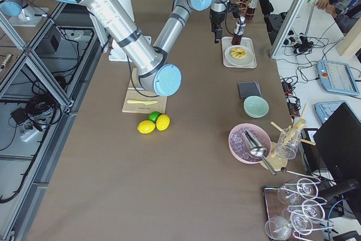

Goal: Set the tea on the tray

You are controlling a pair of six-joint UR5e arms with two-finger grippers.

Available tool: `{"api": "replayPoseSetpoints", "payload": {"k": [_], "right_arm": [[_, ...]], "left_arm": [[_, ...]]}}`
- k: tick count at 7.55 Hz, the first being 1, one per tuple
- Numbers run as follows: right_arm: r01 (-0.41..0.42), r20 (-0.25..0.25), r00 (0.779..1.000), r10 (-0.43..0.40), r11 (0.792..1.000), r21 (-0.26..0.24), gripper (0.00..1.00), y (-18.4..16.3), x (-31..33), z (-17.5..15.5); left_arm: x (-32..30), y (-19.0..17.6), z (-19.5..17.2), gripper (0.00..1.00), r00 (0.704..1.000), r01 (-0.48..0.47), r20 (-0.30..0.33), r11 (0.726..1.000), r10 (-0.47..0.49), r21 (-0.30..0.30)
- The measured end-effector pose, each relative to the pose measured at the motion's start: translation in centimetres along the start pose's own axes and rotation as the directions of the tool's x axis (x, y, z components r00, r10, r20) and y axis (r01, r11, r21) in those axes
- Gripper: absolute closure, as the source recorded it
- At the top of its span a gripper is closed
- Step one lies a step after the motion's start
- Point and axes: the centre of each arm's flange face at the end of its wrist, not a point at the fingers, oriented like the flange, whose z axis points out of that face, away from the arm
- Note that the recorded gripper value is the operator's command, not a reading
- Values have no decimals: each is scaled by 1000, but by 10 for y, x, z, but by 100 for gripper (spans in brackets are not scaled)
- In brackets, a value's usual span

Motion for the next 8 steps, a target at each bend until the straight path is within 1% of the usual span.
{"api": "replayPoseSetpoints", "payload": {"k": [1, 3, 4, 5, 7, 8], "right_arm": [[30, -17, 999, -31, 999, -15, 0, 12, 52, 5], [122, -54, 991, -125, 991, -49, 0, 28, 180, 7], [155, -62, 985, -159, 986, -61, 0, 37, 241, 1], [168, -74, 982, -173, 983, -71, 0, 49, 299, -5], [193, -99, 974, -202, 976, -98, 0, 76, 406, -15], [203, -100, 971, -216, 972, -121, 0, 94, 455, -14]], "left_arm": [[0, 2, 0, 4, 1000, 2, -8, 1000, -2, -6], [-2, 4, 6, 4, 1000, -1, -29, 1000, 0, -30], [-8, 7, 12, 4, 999, -20, -29, 999, 19, -44], [-16, 8, 18, 4, 999, -38, -26, 997, 37, -60], [-25, -7, 28, 3, 1000, -16, 4, 995, 17, -103], [-27, -24, 32, 3, 1000, -3, 29, 991, 6, -134]]}}
